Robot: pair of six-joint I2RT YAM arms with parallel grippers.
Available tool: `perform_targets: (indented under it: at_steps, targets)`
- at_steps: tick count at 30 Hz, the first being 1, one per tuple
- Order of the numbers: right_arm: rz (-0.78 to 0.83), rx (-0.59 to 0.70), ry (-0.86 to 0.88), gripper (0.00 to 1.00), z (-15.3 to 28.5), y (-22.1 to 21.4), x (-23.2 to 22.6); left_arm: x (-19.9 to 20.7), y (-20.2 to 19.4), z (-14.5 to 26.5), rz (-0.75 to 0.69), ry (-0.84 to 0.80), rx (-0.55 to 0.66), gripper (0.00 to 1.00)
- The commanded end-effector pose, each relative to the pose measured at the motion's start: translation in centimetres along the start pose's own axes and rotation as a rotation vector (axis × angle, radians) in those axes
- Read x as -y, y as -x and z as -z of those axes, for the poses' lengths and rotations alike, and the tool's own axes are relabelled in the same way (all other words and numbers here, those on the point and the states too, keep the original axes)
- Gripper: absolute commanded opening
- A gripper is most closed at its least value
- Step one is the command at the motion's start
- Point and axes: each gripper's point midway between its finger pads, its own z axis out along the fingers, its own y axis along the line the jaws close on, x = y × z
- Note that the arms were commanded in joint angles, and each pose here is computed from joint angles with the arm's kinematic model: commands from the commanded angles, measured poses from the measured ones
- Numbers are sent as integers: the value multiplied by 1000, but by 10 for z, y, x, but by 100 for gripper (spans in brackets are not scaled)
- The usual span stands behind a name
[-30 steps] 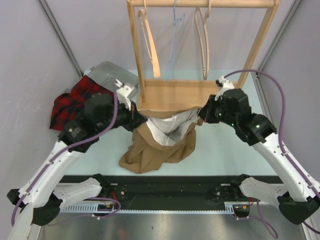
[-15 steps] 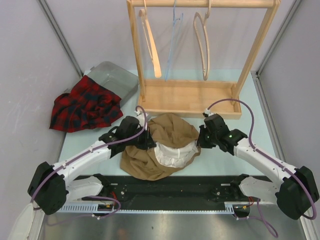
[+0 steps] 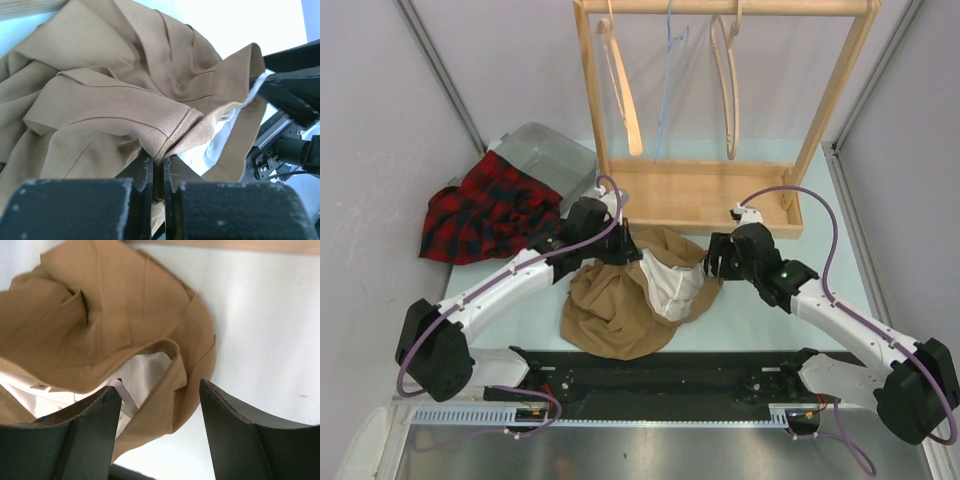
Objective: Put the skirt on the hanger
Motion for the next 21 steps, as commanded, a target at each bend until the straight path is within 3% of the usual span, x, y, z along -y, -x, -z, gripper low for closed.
perform_targets:
  at_steps: [1,6,11,14,15,21]
  targets:
    - [14,151,-61,68,7,30,9,5,20,3,23,-2,26,0]
    - [41,250,-108,63,27,45,15,-1,16,-4,57,22,-22,0]
    - [52,264,-84,58,35,41,16,2,23,-5,62,14,-19,1]
    - [46,234,-92,58,34,32,18,9,28,0,44,-11,-2,14]
    - [38,226,-97,58,33,30,19,9,28,1,39,-12,0,22]
    - [42,220,-83,48,31,27,16,14,28,16,4,-42,40,27]
